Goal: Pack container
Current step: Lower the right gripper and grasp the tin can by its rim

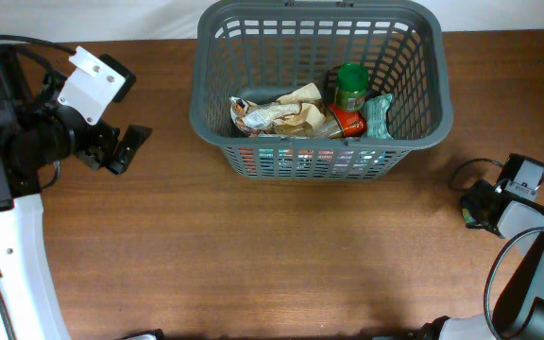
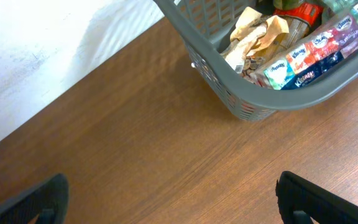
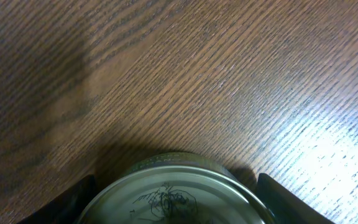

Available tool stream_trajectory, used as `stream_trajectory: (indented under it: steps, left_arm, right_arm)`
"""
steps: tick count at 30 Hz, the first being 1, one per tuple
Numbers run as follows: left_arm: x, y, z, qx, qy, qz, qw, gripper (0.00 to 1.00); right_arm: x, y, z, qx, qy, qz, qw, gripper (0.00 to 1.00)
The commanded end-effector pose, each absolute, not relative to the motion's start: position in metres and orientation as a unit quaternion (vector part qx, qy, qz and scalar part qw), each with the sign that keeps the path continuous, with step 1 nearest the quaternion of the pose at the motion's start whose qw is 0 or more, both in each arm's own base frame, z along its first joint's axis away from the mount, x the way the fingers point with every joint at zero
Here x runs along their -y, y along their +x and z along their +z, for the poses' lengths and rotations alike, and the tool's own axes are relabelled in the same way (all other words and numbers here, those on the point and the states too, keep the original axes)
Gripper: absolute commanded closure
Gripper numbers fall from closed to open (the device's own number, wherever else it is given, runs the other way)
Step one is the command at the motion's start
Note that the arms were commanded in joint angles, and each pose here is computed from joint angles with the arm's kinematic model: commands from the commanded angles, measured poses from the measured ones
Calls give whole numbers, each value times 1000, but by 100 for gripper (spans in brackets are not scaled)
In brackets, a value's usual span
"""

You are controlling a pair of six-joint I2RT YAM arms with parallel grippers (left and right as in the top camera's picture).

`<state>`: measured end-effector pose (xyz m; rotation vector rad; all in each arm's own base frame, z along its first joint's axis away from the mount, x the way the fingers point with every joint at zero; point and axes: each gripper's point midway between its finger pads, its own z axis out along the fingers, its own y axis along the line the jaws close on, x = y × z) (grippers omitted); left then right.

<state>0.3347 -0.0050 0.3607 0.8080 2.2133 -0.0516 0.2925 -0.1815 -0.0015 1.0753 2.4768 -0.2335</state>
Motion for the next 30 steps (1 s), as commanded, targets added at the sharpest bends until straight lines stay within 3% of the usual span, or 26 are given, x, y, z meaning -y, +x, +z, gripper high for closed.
stream_trajectory:
  steps: [1, 18, 30]
  left_arm:
    - [3, 334, 358, -868, 321, -16, 379, 1]
    - [3, 334, 358, -868, 321, -16, 379, 1]
    - [3, 334, 358, -868, 321, -16, 379, 1]
  right_arm:
    - [170, 280, -21, -904, 384, -68, 177, 36]
    - [161, 289, -16, -905, 382, -34, 185, 49]
    - [178, 327, 75, -894, 377, -33, 241, 48]
